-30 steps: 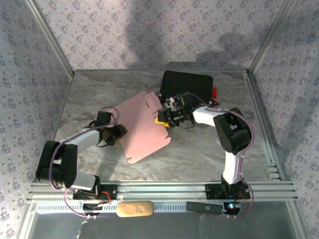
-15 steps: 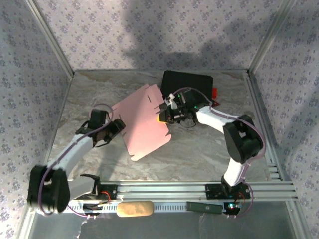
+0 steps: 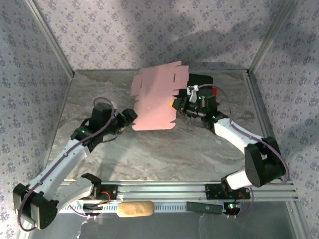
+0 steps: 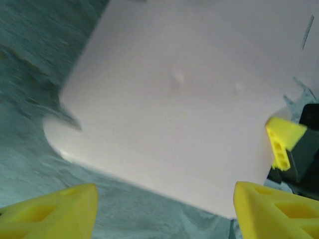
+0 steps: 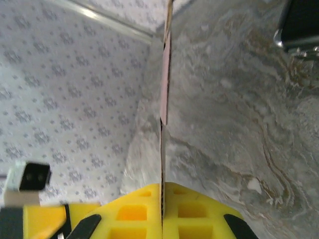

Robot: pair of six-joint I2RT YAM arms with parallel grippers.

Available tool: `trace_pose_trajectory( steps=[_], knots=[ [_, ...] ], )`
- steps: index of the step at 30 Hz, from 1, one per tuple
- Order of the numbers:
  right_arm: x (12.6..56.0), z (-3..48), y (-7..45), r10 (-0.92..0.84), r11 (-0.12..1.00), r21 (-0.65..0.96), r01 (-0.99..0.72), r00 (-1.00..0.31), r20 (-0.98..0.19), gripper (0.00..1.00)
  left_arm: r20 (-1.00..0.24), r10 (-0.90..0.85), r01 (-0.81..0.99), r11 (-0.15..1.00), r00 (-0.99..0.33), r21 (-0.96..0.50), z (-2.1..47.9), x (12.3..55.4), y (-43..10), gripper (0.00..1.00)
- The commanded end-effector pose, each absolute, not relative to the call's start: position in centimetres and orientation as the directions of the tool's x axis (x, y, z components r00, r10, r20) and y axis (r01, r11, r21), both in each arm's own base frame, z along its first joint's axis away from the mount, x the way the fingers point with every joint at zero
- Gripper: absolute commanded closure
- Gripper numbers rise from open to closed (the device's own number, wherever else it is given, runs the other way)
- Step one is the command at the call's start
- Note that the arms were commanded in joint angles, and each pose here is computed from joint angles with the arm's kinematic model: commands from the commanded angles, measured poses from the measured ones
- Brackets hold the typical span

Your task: Fold the paper box

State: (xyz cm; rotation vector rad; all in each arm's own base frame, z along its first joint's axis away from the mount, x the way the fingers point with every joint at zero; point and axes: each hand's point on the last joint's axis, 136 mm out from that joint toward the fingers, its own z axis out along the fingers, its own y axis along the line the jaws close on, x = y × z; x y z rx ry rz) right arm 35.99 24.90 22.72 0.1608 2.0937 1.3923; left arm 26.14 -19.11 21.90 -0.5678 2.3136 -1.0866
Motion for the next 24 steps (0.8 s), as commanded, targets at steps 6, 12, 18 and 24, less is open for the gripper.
trace_pose_trajectory(
  steps=[6,12,18,24],
  knots=[
    [37.0,27.4,22.6,0.781,0.257,0.964,-0.068,-0.574,-0.248,1.0,-0.248,-0.699,-0.053,0.379,-0.671,-0.924,26.0,25.2,-24.9,0.16],
    [35.4,28.2,23.4,0.828,0.205,0.979,-0.009,-0.532,-0.178,1.0,-0.206,-0.712,-0.002,0.28,-0.671,-0.96,27.0,26.9,-27.8,0.14],
    [34.5,27.1,24.1,0.841,0.16,0.986,0.053,-0.529,-0.108,1.0,-0.209,-0.727,0.045,0.238,-0.654,-0.97,28.4,28.2,-29.1,0.18],
    [33.3,26.9,24.7,0.831,0.158,0.984,0.077,-0.548,-0.09,1.0,-0.24,-0.746,0.06,0.26,-0.621,-0.964,28.6,28.8,-28.7,0.5]
  ],
)
